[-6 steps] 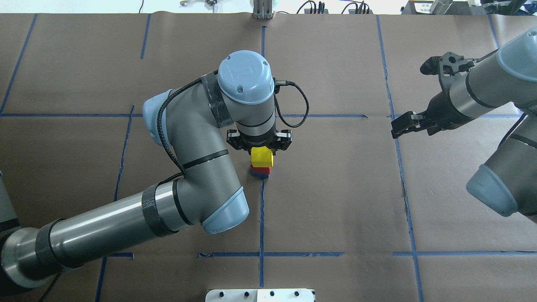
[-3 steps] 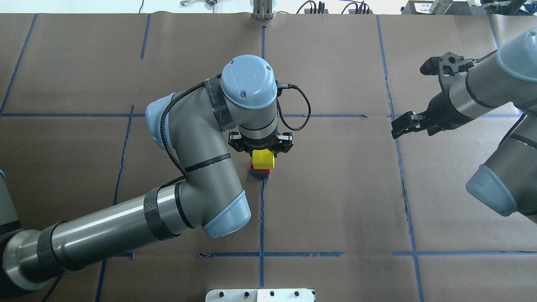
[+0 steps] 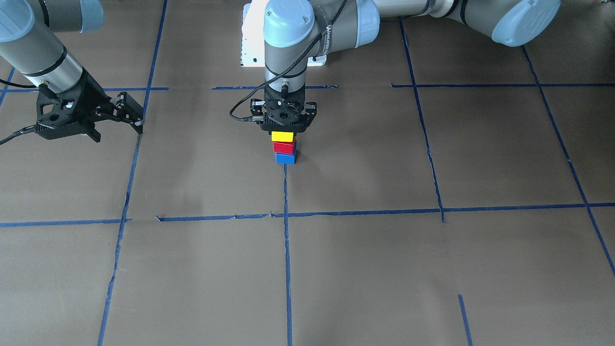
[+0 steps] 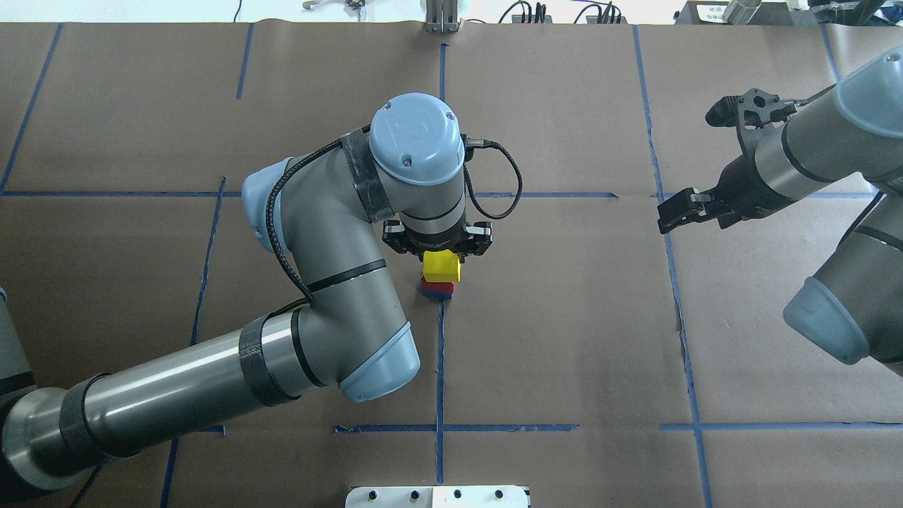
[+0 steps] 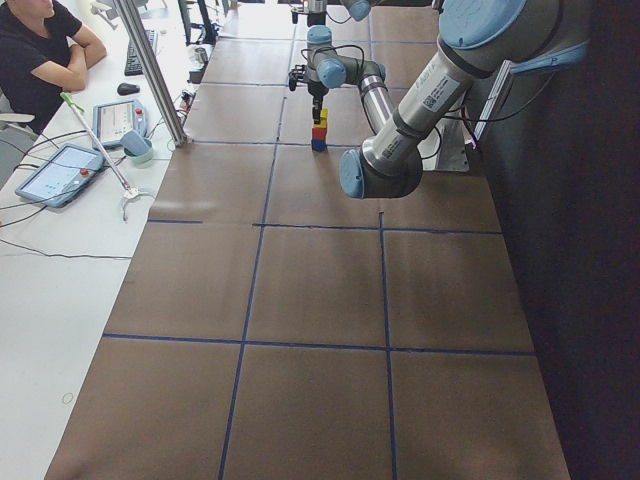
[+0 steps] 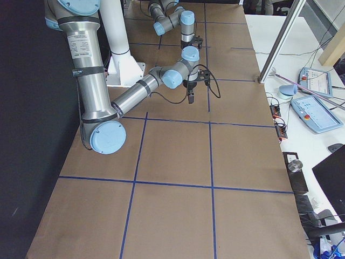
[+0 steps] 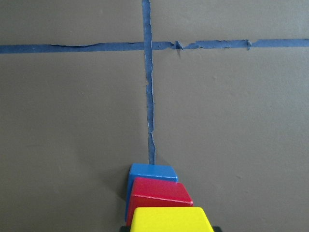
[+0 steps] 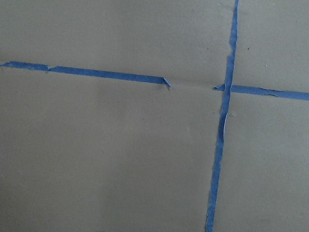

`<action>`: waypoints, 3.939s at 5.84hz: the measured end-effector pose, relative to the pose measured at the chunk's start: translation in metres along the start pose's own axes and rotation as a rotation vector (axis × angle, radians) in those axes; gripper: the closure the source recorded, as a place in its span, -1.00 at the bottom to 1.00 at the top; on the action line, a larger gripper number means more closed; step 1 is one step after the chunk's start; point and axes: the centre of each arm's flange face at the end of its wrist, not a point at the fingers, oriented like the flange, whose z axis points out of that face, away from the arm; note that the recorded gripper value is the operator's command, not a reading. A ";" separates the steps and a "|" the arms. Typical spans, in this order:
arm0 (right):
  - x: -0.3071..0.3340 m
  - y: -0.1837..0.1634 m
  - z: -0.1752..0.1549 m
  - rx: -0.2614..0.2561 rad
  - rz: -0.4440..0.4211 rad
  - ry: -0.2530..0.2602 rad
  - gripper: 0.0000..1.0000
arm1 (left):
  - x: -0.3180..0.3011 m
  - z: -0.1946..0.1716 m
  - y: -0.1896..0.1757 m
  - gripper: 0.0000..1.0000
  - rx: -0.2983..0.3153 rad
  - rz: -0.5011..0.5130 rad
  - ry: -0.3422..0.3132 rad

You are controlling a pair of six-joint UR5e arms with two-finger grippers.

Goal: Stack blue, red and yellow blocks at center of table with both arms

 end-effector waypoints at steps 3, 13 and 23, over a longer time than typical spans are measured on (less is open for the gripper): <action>0.000 0.000 0.000 0.000 0.000 0.000 -1.00 | -0.002 0.001 0.000 -0.22 0.004 0.000 -0.003; 0.056 -0.030 -0.017 0.031 -0.025 0.046 -1.00 | -0.141 -0.109 0.022 -0.99 0.103 0.099 0.072; 0.361 -0.018 -0.075 -0.016 -0.122 0.093 -1.00 | -0.754 -0.168 0.019 -1.00 -0.154 0.127 -0.110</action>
